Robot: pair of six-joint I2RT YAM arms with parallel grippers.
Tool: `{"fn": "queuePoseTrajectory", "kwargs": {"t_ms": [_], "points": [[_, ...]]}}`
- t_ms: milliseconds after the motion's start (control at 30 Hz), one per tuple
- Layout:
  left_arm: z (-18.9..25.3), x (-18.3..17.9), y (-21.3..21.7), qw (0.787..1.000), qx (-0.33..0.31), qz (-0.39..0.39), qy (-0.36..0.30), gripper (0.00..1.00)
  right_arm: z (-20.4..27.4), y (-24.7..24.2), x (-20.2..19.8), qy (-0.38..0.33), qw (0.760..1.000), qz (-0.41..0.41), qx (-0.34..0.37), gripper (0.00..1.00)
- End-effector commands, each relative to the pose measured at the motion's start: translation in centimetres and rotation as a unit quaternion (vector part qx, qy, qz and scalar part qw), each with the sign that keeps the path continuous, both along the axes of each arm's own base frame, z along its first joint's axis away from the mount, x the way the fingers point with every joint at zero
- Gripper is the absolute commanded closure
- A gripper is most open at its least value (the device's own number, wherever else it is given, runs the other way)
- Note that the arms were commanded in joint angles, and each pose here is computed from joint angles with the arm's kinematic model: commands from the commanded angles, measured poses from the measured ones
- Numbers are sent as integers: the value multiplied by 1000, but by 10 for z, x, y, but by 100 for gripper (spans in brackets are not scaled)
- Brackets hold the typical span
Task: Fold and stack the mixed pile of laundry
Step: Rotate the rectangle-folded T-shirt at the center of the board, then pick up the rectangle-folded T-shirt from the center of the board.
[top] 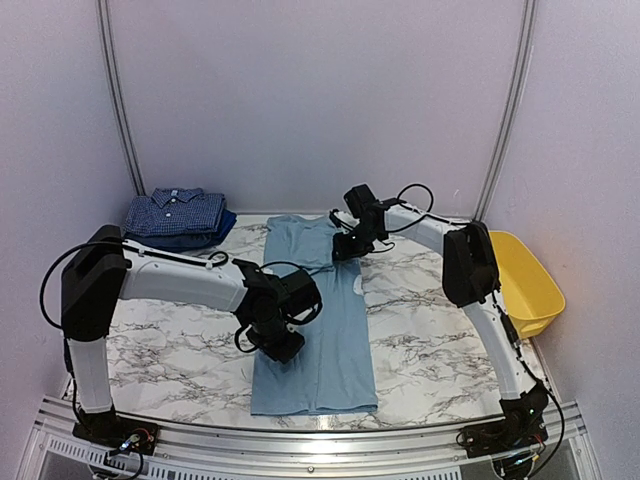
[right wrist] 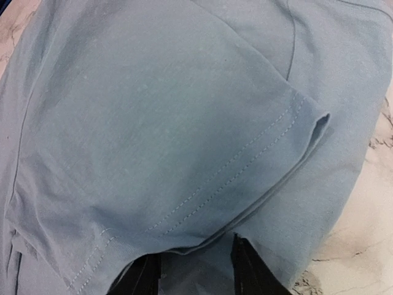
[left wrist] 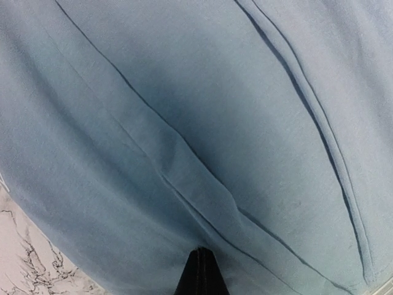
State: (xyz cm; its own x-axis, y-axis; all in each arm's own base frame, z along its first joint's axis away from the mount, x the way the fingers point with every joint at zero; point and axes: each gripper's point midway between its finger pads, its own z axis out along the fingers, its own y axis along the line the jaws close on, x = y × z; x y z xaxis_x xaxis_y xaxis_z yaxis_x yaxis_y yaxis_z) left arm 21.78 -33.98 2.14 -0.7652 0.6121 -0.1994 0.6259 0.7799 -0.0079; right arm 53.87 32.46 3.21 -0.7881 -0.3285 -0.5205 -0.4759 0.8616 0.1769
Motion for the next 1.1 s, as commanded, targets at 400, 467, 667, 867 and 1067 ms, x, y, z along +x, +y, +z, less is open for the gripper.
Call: {"fn": "queuePoseTrajectory", "kwargs": {"t_ms": [400,467,667,867,1067], "points": [[195,75,62,942,-155,163,-249,1,241,-50,-36,-115,973,-44,194,2],[202,74,67,933,-205,182,-234,1,239,-65,-43,-62,960,-48,269,2],[183,35,71,931,-283,192,-127,1,226,-63,-118,24,954,-15,299,1],[111,-46,75,935,-271,229,10,20,155,-42,-239,135,969,11,206,14],[74,-102,71,926,-275,244,87,44,81,-60,-345,229,963,-1,139,25]]}}
